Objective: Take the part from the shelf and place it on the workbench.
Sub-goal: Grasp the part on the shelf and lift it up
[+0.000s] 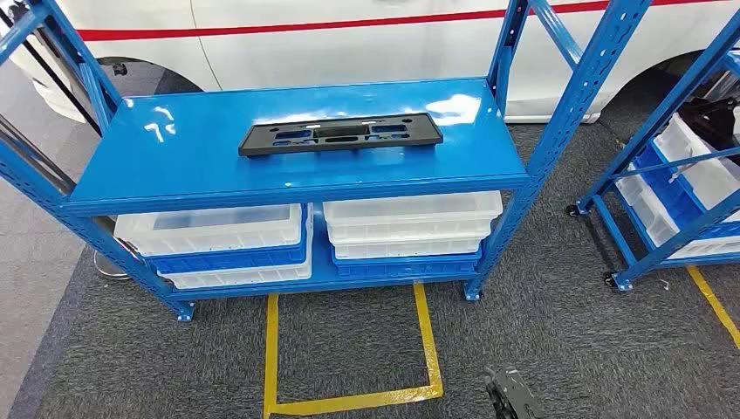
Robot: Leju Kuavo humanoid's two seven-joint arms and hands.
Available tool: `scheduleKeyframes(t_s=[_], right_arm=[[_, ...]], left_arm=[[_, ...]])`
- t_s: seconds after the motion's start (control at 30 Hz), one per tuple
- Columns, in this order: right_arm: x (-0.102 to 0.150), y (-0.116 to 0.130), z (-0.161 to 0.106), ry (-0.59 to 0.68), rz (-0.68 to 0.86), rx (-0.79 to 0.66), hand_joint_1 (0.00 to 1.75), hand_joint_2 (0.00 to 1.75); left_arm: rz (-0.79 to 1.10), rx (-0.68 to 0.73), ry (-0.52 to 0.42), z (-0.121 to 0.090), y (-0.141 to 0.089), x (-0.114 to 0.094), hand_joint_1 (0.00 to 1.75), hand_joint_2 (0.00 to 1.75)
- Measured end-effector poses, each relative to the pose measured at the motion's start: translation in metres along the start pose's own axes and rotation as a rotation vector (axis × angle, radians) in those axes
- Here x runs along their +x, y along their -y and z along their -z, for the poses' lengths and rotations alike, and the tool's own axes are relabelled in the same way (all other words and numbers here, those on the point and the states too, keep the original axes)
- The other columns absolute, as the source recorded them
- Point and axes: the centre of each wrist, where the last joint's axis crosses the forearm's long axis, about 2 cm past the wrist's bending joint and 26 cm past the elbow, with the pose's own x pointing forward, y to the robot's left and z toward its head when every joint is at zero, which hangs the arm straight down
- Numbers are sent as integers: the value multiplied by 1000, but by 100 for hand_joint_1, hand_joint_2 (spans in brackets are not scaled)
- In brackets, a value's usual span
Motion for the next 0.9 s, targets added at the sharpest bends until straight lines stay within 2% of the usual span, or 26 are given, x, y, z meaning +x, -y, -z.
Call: scheduleKeyframes(t_s=[0.07, 0.23, 0.5, 0.73, 0.9], right_arm=[[11, 4, 7, 48, -24, -1, 0, 0], [63, 21, 32, 268, -137, -2, 0, 0], [145, 32, 56, 598, -302, 20, 0, 0], [215, 28, 64, 806, -535, -12, 0, 0], [249, 16, 65, 888, -714, -48, 0, 0]], left_arm=[[-3, -1, -2, 0, 0, 0, 0, 0], [-11, -16, -8, 0, -1, 0, 0, 0], [-16, -54, -22, 1, 1, 1, 0, 0], [-9, -77, -32, 1, 3, 2, 0, 0], [3, -87, -39, 1, 5, 3, 0, 0]])
